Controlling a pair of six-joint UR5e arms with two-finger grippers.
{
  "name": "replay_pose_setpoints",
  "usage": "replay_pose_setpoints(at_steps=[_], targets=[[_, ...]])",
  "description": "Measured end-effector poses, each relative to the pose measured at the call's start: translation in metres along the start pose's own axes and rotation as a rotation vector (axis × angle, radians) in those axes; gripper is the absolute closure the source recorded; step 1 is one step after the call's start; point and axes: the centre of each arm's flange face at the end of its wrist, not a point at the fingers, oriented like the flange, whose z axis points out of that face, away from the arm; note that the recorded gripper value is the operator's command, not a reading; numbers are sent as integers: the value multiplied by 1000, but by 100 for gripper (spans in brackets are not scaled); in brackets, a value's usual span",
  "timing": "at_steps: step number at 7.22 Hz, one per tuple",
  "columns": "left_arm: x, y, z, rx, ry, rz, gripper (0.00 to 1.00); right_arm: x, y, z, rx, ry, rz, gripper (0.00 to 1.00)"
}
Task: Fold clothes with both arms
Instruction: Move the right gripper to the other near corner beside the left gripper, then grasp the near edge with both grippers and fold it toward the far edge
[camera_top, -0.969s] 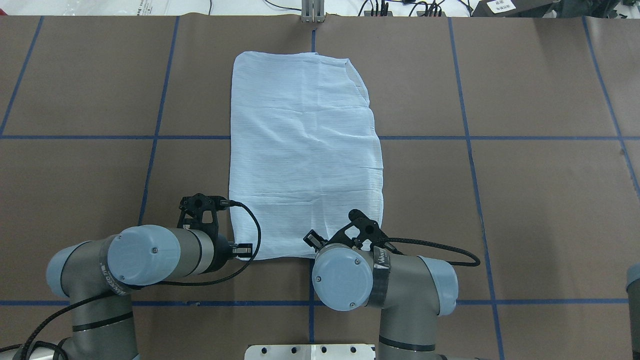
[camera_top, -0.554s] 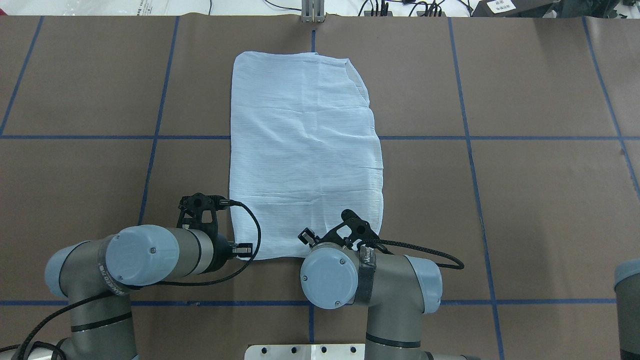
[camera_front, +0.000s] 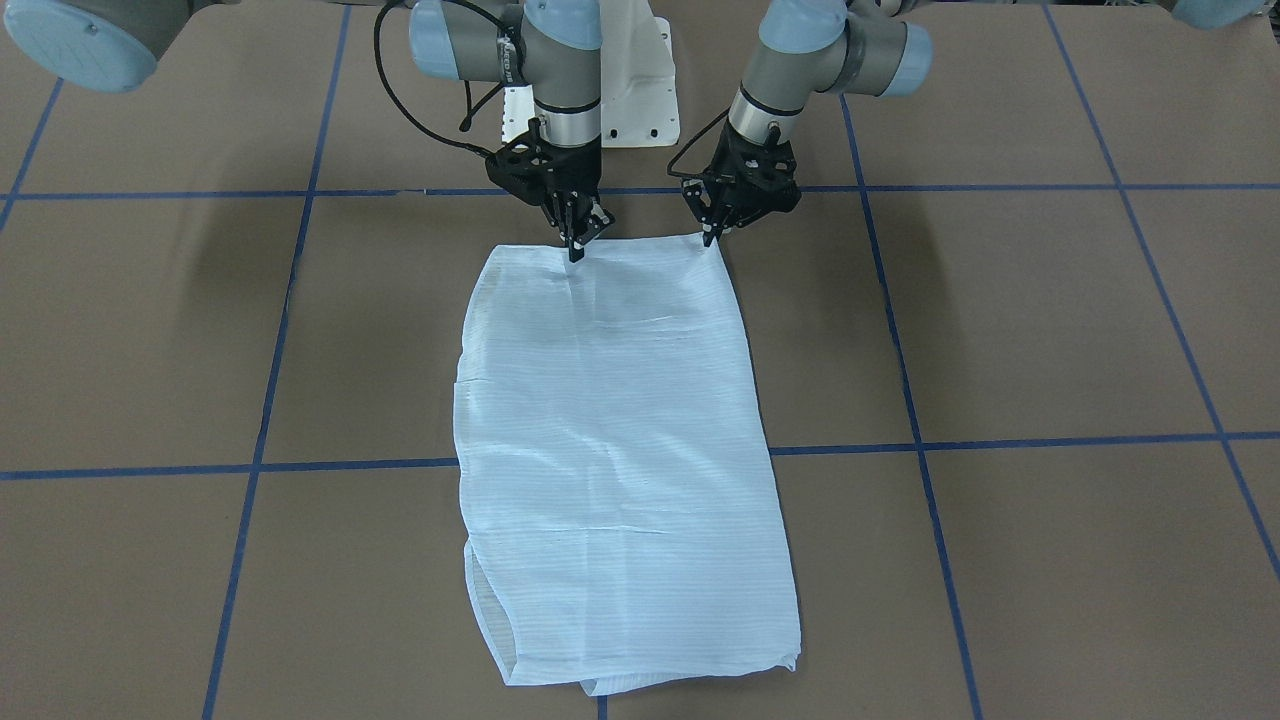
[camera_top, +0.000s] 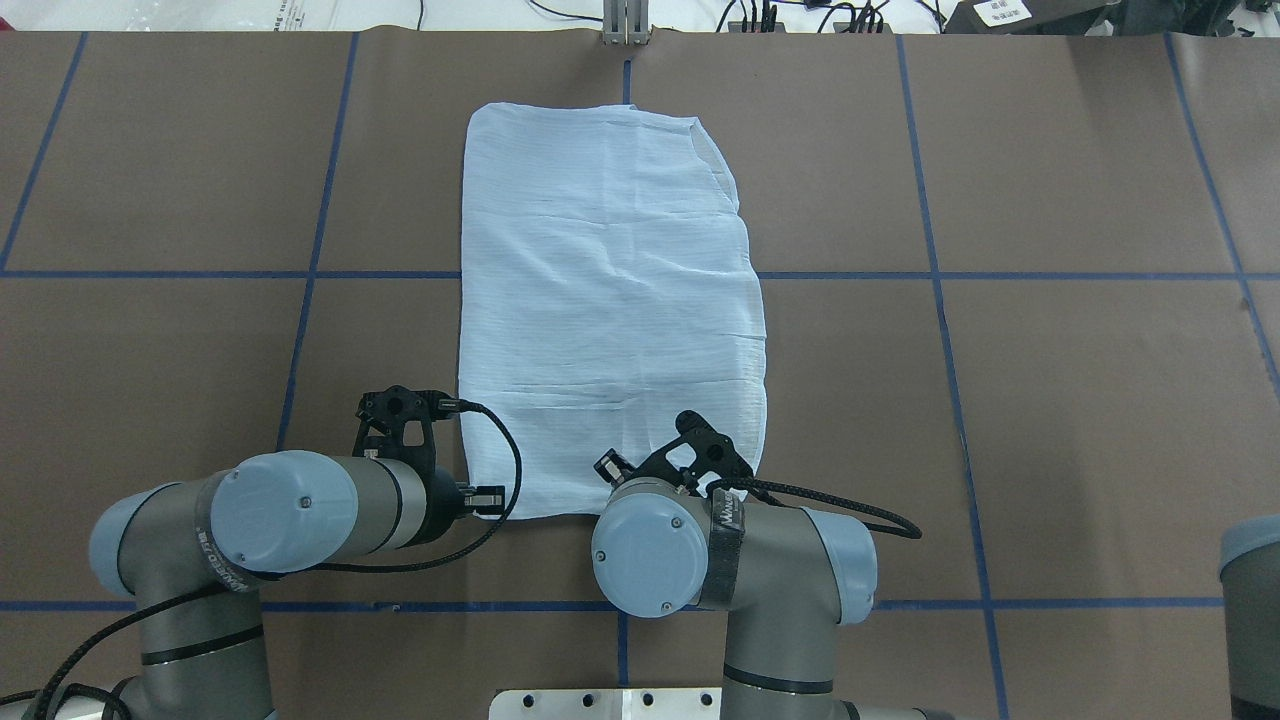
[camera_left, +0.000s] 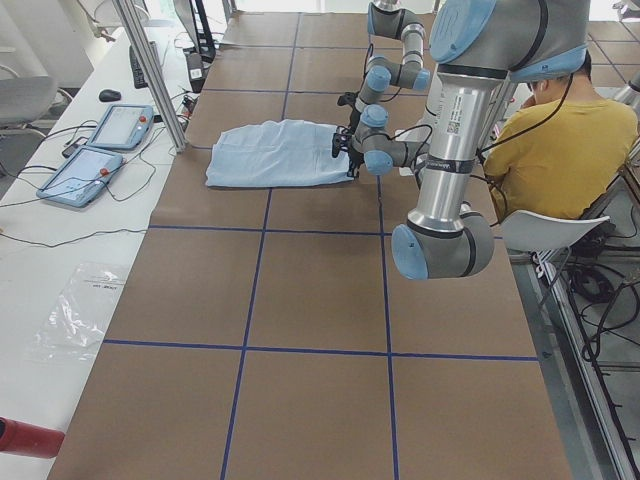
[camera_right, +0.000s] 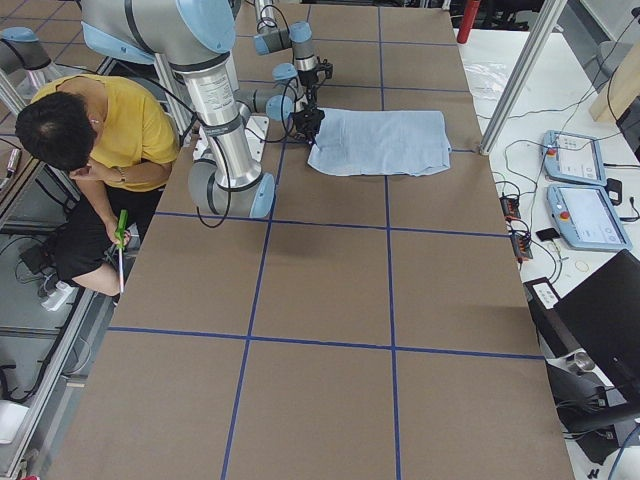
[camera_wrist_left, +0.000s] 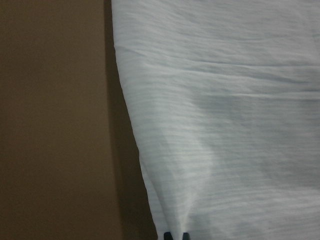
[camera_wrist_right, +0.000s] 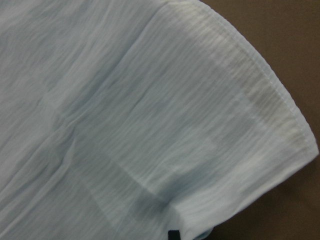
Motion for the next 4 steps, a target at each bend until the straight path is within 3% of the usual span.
replay_pose_setpoints(at_steps=[2,4], targets=[[4,0,-6,1,13,1,100,-1,-1,0,15,-12,0,100],[18,-2,-37,6,76,10,100,-4,-13,-18,17,-49,0,100]])
